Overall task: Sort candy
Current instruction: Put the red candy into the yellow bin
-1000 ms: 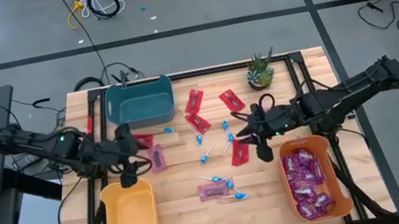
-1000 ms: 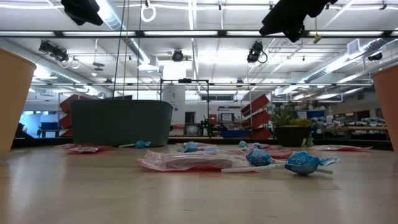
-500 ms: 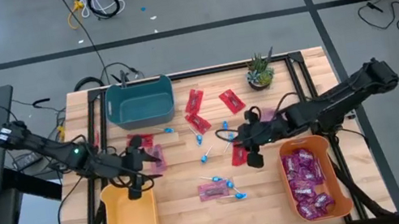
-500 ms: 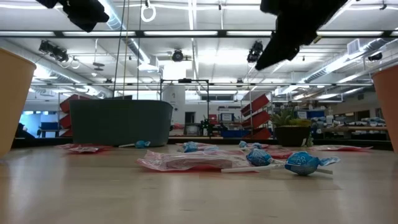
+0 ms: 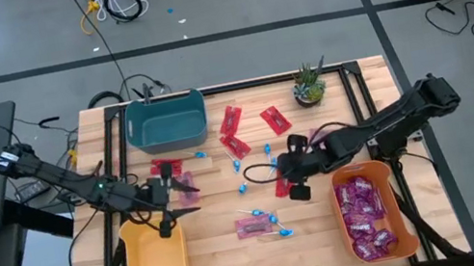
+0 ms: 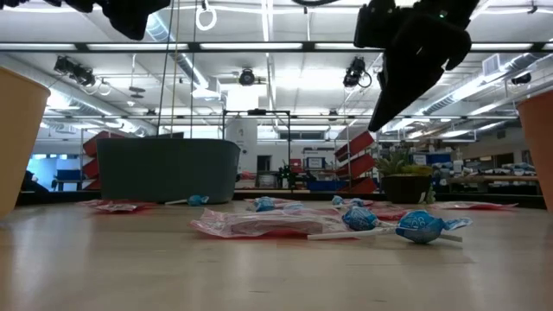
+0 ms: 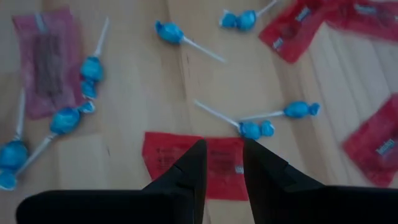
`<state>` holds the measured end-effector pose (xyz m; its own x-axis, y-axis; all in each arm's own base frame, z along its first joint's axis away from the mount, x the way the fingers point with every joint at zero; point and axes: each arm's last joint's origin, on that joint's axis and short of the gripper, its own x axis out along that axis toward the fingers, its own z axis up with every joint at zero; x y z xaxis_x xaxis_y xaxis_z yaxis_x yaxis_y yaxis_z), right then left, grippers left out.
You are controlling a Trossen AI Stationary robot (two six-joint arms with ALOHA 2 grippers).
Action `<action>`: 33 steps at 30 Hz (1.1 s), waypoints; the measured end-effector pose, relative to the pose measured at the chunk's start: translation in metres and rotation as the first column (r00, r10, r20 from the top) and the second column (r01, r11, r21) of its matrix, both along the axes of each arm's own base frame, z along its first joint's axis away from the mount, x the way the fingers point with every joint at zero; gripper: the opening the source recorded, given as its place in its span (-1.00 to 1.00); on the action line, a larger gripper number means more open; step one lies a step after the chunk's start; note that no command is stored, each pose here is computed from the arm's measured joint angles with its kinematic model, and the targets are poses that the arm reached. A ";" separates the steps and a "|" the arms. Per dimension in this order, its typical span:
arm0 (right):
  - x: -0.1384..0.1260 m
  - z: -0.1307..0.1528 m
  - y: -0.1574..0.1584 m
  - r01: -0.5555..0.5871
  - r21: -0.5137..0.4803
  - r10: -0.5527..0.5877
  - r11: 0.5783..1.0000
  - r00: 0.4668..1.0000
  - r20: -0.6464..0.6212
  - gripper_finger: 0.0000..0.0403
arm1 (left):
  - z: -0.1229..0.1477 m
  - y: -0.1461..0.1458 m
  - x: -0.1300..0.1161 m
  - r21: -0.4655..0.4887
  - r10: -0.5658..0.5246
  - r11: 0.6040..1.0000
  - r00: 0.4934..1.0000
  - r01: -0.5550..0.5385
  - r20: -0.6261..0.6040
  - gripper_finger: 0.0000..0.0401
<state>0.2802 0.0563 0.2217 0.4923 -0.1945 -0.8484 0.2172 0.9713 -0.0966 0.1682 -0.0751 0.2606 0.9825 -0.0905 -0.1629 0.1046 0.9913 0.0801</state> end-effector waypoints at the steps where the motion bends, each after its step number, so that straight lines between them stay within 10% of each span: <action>1: 0.001 0.000 0.000 0.000 -0.004 0.000 1.000 1.000 -0.014 -0.56 | 0.000 0.000 0.000 0.004 0.016 1.000 1.000 -0.016 0.011 0.09; 33: 0.017 -0.057 0.037 -0.051 0.063 0.065 0.997 0.969 -0.237 -0.49 | -0.001 0.004 0.000 0.010 0.141 0.990 0.989 -0.142 0.040 0.09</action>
<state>0.2969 0.0930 0.1643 0.2836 -0.1208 -0.9513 0.1376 0.9869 -0.0843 0.1686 -0.0710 0.2595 0.9909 0.0518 -0.1244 -0.0402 0.9948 0.0940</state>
